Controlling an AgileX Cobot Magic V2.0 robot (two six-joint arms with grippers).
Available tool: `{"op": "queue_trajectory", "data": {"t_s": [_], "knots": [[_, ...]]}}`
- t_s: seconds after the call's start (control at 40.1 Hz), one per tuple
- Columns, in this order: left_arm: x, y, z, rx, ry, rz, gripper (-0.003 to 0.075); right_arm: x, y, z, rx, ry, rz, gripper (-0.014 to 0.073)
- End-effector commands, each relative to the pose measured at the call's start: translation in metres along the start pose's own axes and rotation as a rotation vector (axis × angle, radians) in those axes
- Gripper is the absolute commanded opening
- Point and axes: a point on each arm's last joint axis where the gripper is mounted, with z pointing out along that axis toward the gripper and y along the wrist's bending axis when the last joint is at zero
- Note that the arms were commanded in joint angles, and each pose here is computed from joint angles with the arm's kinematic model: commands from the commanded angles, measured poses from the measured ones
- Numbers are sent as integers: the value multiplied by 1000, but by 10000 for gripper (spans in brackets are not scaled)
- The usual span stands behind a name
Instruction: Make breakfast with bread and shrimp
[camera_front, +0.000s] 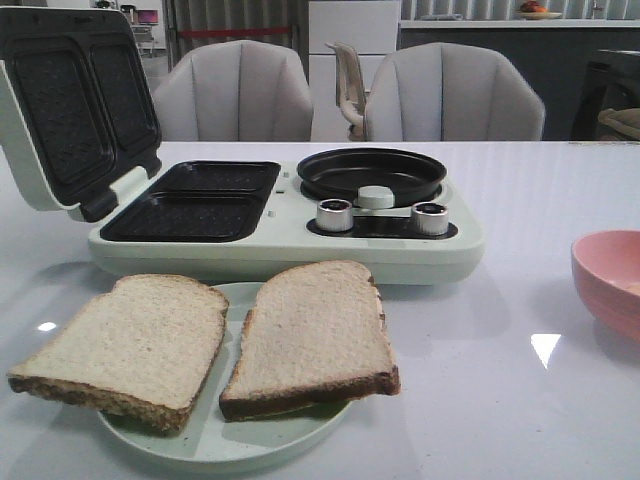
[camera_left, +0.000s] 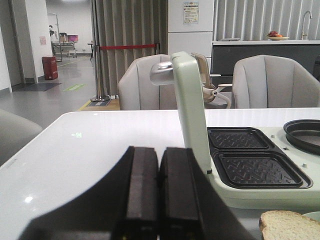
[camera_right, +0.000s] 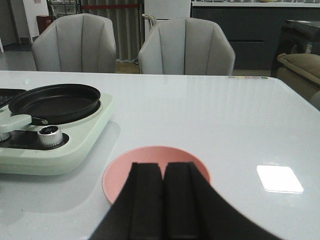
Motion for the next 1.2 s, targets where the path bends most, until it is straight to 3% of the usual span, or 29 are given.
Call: {"op": "queue_trajectory", "data": {"t_s": [0.0,1.173], "knots": [[-6,0,-2,1,-98,-5,101,-15,0,-3,4,-130,3,35],[-8,0,-2,0,-114,-5,101,-16,0,-3,3,-128,16,35]]}}
